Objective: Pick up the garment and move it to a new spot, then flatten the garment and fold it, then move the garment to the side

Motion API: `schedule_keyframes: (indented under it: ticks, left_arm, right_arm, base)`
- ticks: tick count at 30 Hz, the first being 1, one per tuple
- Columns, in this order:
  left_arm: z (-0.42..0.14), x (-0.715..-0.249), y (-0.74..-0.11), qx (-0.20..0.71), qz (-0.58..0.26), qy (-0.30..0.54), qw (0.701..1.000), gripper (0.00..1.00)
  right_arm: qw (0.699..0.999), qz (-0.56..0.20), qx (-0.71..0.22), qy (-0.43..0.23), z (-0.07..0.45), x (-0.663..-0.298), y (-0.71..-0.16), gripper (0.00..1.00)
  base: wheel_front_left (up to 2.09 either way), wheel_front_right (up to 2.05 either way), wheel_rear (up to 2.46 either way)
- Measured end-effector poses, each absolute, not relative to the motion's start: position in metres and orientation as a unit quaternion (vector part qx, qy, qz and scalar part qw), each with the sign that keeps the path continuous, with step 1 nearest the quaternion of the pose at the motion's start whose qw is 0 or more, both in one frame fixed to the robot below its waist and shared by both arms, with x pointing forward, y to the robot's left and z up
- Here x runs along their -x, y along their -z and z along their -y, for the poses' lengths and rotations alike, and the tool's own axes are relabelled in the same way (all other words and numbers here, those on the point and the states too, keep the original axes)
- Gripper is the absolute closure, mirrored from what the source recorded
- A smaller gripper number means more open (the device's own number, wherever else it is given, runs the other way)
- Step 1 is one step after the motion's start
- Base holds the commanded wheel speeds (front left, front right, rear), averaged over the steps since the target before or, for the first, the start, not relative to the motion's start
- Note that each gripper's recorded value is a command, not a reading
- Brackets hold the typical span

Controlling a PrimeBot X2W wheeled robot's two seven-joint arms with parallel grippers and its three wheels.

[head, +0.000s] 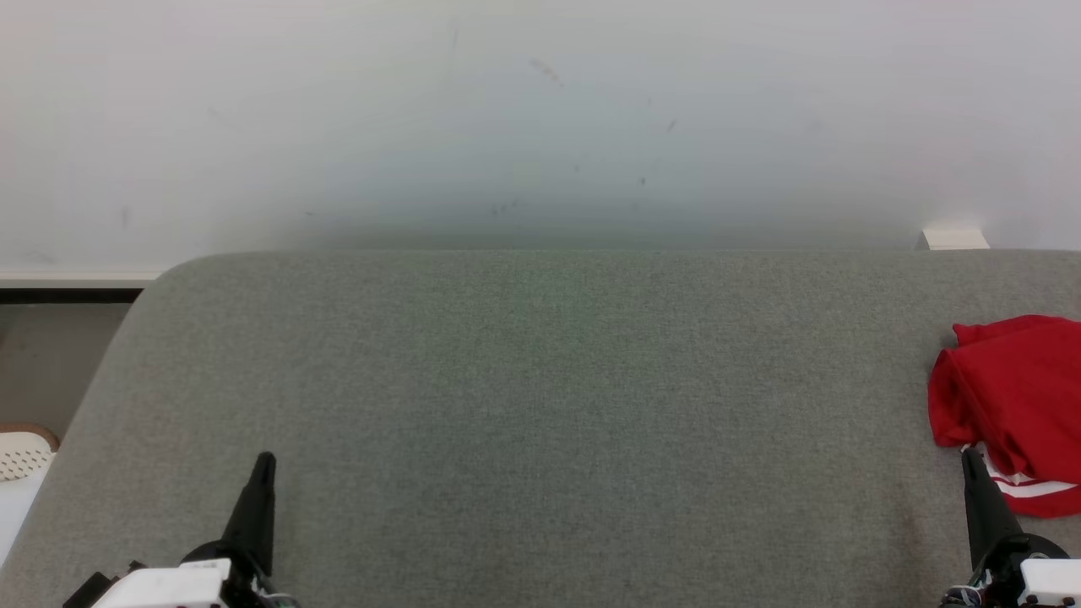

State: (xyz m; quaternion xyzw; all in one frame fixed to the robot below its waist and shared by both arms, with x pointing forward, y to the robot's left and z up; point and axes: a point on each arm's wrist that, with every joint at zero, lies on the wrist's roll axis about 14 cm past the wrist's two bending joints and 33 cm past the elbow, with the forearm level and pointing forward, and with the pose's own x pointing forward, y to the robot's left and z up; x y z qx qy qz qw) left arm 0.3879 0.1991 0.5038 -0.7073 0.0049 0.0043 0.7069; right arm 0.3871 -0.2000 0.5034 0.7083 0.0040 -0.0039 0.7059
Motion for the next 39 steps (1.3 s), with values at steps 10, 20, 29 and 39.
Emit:
schedule_keyframes:
  ticks: [10,20,29,39]
  left_arm:
    - [-0.1991,-0.3879,-0.5038,0.707,-0.005,-0.004,0.707,1.00]
    - [-0.1991,-0.3879,-0.5038,0.707,-0.005,-0.004,0.707,1.00]
    - [-0.1991,-0.3879,-0.5038,0.707,-0.005,-0.004,0.707,1.00]
    - [-0.1991,-0.3879,-0.5039,0.707,-0.005,-0.004,0.707,1.00]
  right_arm:
    - [0.706,-0.004,-0.708,0.004,0.2000,-0.3871,-0.5034,1.00]
    - [0.706,-0.004,-0.708,0.004,0.2000,-0.3871,-0.5035,1.00]
    - [0.706,-0.004,-0.708,0.004,0.2000,-0.3871,-0.5035,1.00]
    - [0.706,-0.004,-0.708,0.004,0.1999,-0.3871,-0.5035,1.00]
  base:
    - [0.00,0.00,0.00]
    - [0.00,0.00,0.00]
    - [0.00,0.00,0.00]
    - [0.00,0.00,0.00]
